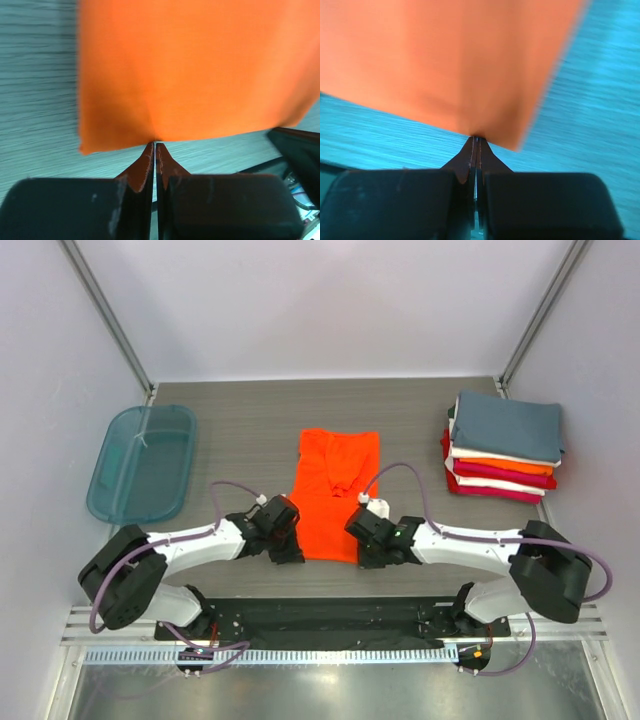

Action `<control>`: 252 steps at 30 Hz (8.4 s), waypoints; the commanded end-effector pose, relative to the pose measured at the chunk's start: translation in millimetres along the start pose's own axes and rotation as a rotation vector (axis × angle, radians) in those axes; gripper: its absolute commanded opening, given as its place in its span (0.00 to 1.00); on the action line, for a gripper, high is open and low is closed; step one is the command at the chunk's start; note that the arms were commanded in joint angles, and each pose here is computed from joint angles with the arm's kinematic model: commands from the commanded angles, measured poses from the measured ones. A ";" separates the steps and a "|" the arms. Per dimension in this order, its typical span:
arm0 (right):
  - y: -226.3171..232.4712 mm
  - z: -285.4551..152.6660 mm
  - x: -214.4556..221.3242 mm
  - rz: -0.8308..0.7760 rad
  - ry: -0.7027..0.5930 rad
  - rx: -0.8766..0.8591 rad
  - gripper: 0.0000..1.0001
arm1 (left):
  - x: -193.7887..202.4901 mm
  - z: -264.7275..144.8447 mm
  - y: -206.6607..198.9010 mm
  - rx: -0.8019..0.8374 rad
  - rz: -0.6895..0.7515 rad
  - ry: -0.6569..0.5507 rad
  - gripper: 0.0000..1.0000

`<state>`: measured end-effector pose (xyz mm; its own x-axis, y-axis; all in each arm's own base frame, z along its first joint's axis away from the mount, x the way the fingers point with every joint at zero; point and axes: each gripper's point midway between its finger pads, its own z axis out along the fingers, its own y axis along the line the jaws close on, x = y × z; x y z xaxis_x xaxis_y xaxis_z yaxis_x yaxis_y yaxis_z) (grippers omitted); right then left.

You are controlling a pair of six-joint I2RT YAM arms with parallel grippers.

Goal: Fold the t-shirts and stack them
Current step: Fold the tshirt, then neatly place the folded tshirt to the corner

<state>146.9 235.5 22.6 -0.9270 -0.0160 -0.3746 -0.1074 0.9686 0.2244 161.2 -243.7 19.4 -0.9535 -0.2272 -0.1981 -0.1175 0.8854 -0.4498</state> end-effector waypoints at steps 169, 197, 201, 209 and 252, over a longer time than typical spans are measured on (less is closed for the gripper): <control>-72.1 -106.3 -187.1 0.127 -0.387 0.148 0.01 | -108.8 -104.1 -61.5 0.213 -0.030 -0.061 0.01; -72.1 49.3 -382.2 0.185 -0.396 -0.129 0.82 | -321.4 -2.3 -30.2 0.279 -0.203 -0.208 0.77; -76.0 47.4 -368.5 0.188 -0.419 -0.168 0.79 | -306.9 1.1 -34.3 0.283 -0.160 -0.207 0.76; -77.6 73.9 -310.1 0.214 -0.320 -0.237 0.66 | -281.6 27.3 -41.5 0.290 -0.131 -0.208 0.67; -100.8 85.8 -271.3 0.292 -0.288 -0.183 0.52 | -257.5 52.9 -17.3 0.145 -0.074 -0.229 0.47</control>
<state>436.1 165.4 33.0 -0.7825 0.3473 -0.5168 0.0438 0.8587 0.5107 413.7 -227.1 34.6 -0.8613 -0.3962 -0.3181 -0.1309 0.7780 -0.6145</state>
